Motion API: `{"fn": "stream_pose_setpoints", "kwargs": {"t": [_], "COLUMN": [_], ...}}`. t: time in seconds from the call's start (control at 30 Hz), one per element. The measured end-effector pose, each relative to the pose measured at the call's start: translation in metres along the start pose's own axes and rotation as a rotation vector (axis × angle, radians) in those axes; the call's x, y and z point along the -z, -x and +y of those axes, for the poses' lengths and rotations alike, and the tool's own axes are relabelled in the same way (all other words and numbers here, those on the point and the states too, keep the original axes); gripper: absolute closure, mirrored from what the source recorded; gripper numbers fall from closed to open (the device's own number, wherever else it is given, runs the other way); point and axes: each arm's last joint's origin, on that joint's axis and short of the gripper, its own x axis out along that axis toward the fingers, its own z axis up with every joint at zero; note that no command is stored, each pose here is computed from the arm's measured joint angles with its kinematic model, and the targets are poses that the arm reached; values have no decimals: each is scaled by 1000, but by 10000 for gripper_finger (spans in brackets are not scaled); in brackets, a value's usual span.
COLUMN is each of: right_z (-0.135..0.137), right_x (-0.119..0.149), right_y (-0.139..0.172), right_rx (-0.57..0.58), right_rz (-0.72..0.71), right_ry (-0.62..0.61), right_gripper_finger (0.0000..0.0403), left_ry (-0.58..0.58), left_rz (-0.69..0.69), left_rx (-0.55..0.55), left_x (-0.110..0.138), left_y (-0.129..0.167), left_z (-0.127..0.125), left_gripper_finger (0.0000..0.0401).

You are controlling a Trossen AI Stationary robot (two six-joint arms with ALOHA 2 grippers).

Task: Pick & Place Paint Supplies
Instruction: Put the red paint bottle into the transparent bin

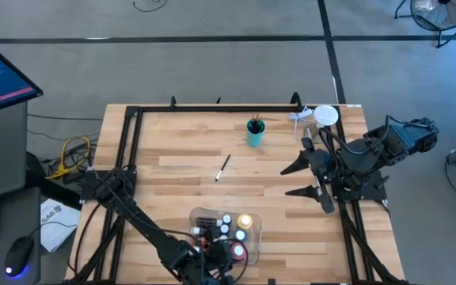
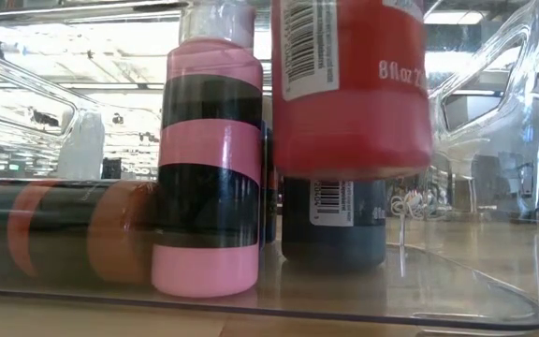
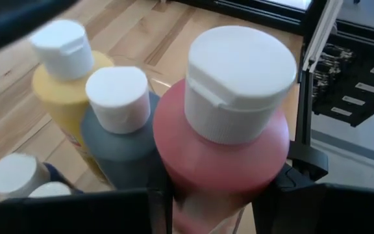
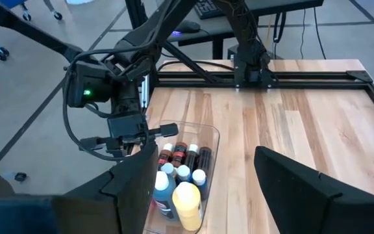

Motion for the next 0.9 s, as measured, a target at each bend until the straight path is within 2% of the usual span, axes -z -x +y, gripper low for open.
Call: {"fn": "stream_pose_setpoints", "kwargs": {"t": [0.9], "right_z": [-2], "right_x": [0], "right_y": [0], "right_rx": [8], "right_rz": [7], "right_ry": [3], "right_gripper_finger": [154], "left_ry": [14], "left_rz": [-16], "left_rx": [-20], "left_x": [3], "left_y": [1], "left_z": [0], "left_gripper_finger": [316]}}
